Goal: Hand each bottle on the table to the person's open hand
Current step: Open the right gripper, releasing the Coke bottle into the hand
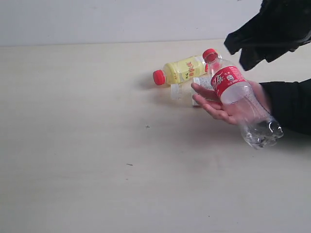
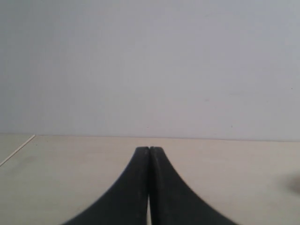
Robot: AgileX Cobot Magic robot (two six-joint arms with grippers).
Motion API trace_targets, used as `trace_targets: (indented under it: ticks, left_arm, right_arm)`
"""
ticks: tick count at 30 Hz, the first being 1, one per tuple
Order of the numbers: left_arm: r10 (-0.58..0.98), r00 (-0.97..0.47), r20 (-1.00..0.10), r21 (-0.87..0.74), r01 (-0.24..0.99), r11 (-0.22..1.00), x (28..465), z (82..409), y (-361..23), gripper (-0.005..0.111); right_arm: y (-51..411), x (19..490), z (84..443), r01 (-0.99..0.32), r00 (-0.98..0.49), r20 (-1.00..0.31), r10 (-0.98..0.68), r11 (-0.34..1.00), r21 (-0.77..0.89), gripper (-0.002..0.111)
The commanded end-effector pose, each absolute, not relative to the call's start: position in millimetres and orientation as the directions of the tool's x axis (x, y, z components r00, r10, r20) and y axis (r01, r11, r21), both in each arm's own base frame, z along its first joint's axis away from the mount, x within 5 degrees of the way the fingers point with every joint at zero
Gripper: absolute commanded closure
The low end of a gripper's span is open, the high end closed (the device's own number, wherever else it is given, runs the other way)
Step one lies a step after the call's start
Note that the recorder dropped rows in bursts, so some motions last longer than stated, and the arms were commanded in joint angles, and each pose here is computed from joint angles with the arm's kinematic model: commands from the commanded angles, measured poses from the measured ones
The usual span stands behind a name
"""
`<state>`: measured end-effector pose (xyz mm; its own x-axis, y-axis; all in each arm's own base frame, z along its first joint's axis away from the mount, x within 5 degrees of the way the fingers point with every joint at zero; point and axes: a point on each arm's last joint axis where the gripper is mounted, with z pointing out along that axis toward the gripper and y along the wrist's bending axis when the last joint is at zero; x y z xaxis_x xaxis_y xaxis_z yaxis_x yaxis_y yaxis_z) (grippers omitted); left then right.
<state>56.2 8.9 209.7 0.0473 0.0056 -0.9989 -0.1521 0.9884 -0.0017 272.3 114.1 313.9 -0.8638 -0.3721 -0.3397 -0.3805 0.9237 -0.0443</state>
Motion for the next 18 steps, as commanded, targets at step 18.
trace_targets:
  ticks: [18]
  left_arm:
    - [0.017, 0.056, -0.998, 0.007, -0.174, 0.985, 55, 211, 10, 0.107]
  right_arm:
    - [26, 70, 308, -0.388, -0.215, -0.949, -0.231, 0.912, -0.134, 0.108]
